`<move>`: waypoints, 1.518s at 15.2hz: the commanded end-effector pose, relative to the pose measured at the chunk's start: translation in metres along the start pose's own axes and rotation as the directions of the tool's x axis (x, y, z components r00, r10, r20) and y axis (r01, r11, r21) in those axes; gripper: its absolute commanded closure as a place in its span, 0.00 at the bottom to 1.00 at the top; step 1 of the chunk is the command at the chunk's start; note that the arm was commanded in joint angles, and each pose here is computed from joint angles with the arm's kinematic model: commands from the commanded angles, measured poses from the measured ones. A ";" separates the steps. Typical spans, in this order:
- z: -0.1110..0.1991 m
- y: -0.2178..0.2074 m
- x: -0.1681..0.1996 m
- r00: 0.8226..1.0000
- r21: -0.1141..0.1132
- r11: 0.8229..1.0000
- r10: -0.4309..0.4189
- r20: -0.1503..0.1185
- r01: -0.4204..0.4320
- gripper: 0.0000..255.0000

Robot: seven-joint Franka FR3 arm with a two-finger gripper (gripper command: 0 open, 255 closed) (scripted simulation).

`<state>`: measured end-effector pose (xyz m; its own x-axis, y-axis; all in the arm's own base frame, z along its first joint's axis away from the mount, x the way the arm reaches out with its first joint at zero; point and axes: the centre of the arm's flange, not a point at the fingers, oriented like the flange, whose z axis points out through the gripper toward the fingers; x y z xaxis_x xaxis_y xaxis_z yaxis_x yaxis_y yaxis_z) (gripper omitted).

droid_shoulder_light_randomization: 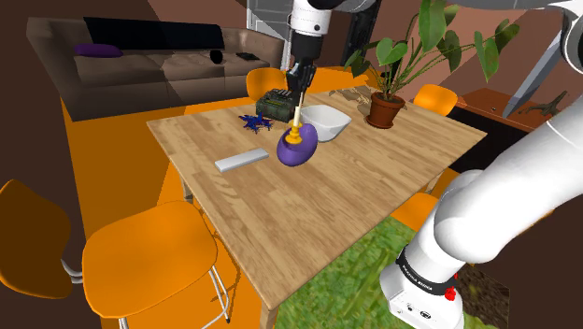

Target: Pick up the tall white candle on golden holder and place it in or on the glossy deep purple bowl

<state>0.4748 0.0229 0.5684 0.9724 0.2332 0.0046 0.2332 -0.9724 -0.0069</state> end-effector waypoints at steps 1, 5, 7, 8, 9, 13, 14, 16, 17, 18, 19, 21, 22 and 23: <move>-0.005 0.026 0.007 1.000 0.000 1.000 -0.001 0.000 0.001 1.00; -0.015 0.075 0.023 1.000 0.000 1.000 -0.001 0.000 0.001 1.00; -0.021 0.100 0.030 1.000 0.000 1.000 -0.001 0.000 0.001 1.00; -0.023 0.112 0.034 1.000 0.000 1.000 -0.001 0.000 0.001 1.00; -0.026 0.124 0.038 1.000 0.000 1.000 -0.001 0.000 0.001 1.00; -0.036 0.174 0.054 1.000 0.000 1.000 -0.001 0.000 0.001 1.00; -0.039 0.186 0.057 1.000 0.000 1.000 -0.001 0.000 0.001 1.00; -0.035 0.192 0.059 1.000 0.000 1.000 -0.001 0.000 0.001 1.00; -0.030 0.192 0.059 1.000 0.000 1.000 -0.001 0.000 0.001 1.00; -0.025 0.192 0.059 1.000 0.000 1.000 -0.001 0.000 0.001 1.00; -0.019 0.192 0.059 1.000 0.000 1.000 -0.001 0.000 0.001 1.00; -0.009 0.192 0.059 1.000 0.000 1.000 -0.001 0.000 0.001 1.00; -0.003 0.192 0.059 1.000 0.000 1.000 -0.001 0.000 0.001 1.00; 0.002 0.192 0.059 1.000 0.000 1.000 -0.001 0.000 0.001 1.00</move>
<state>0.5763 -0.1499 0.5717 0.9723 0.2337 0.0038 0.2337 -0.9723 -0.0068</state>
